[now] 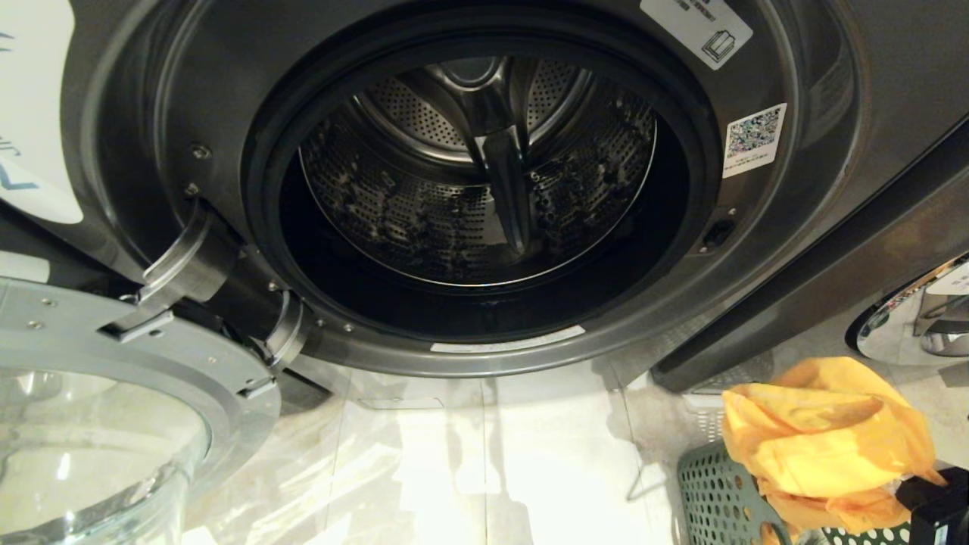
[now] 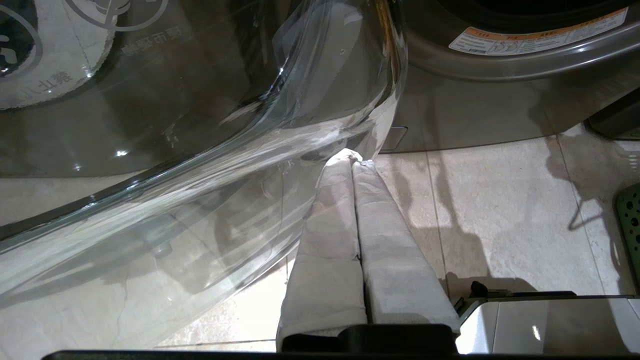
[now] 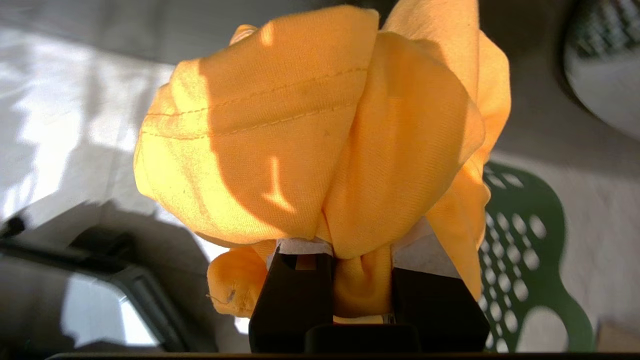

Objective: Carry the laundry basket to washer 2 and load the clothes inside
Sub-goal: Place the clothes into the washing machine

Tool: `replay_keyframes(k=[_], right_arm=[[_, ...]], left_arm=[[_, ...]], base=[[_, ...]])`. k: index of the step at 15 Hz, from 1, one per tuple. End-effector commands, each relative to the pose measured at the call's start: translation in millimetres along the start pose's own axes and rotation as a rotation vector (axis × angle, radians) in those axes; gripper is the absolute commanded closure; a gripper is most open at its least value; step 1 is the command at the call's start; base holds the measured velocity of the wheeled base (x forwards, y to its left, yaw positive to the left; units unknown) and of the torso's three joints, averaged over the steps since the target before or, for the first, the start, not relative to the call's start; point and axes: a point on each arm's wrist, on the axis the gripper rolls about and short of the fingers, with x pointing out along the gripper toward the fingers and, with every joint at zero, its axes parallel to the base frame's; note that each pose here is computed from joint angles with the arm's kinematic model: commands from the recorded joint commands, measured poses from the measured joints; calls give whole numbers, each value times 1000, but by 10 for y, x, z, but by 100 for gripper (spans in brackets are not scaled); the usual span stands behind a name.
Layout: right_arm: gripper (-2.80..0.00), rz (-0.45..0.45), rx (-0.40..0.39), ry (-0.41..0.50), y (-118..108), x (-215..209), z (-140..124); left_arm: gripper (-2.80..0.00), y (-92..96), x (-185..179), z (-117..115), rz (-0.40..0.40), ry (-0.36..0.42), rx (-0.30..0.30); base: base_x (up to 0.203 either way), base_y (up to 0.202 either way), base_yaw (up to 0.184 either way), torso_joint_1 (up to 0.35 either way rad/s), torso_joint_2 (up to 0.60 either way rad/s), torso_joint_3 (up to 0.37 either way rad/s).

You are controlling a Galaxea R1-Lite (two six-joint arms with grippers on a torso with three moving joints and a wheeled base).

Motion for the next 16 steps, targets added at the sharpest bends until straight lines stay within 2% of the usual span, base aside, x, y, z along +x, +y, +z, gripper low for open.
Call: replay_keyframes(k=[1,3,5,9,11,13,14,16], right_arm=[[0,98,-50,-86,97,-111,123],[0,207,-104,-112,230,-73,262],[0,263,-140,-113,398,126,450],[0,304,-178,-154,996,764,867],[0,281,-159,-216,1335,1182,1081],[0,252,-110,-327,1687,1517,1299],[0,250,-83,-386,1861,1582,1403],[0,261,-55,-439,2170,1627,1482]], left_arm=[[0,0,1,0,0,1,0],[0,0,1,0,0,1,0],[0,0,1,0,0,1,0],[0,0,1,0,0,1,0],[0,0,1,0,0,1,0],[0,0,0,0,0,0,0],[0,0,1,0,0,1,0],[0,0,0,0,0,0,0]], base=[[0,0,0,0,0,0],[0,0,0,0,0,0],[0,0,0,0,0,0],[0,0,0,0,0,0],[0,0,0,0,0,0],[0,0,0,0,0,0],[0,0,0,0,0,0],[0,0,0,0,0,0]])
